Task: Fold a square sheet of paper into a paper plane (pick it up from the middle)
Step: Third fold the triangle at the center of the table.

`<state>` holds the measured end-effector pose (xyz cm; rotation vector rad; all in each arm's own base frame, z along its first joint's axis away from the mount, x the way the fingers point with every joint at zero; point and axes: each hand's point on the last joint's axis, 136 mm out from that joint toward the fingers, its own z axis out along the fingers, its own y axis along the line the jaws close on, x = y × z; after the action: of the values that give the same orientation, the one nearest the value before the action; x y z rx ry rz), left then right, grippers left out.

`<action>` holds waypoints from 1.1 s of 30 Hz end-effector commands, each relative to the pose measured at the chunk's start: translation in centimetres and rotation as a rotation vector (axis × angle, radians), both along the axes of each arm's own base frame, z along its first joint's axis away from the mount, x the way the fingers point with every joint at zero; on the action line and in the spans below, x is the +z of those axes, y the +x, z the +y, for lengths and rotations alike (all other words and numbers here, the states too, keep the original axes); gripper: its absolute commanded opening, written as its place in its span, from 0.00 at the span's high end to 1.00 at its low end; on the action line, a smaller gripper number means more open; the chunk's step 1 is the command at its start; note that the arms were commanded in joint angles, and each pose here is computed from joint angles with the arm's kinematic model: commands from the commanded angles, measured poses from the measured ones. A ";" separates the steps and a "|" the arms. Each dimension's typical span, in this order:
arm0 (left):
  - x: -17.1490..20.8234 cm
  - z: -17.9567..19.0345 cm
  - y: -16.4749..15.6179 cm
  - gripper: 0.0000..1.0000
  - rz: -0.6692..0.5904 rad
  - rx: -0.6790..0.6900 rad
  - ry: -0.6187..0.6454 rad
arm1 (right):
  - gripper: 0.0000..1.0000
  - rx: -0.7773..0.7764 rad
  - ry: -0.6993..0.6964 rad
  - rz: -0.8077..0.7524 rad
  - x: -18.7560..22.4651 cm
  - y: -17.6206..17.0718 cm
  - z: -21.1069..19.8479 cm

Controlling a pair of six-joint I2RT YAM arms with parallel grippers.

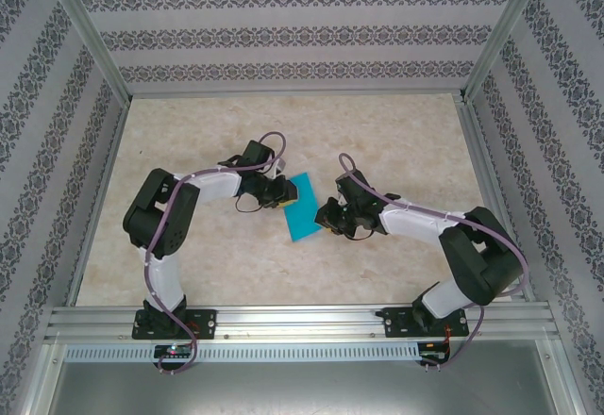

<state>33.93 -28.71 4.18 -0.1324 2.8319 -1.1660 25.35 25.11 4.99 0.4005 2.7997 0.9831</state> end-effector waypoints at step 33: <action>1.3 0.9 0.9 0.80 -0.086 0.007 0.105 | 0.98 -0.028 0.035 0.070 -0.5 4.1 5.3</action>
<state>33.91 -28.11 3.43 -0.1254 2.8704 -1.0604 28.86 29.74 4.46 0.5267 2.8496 1.0326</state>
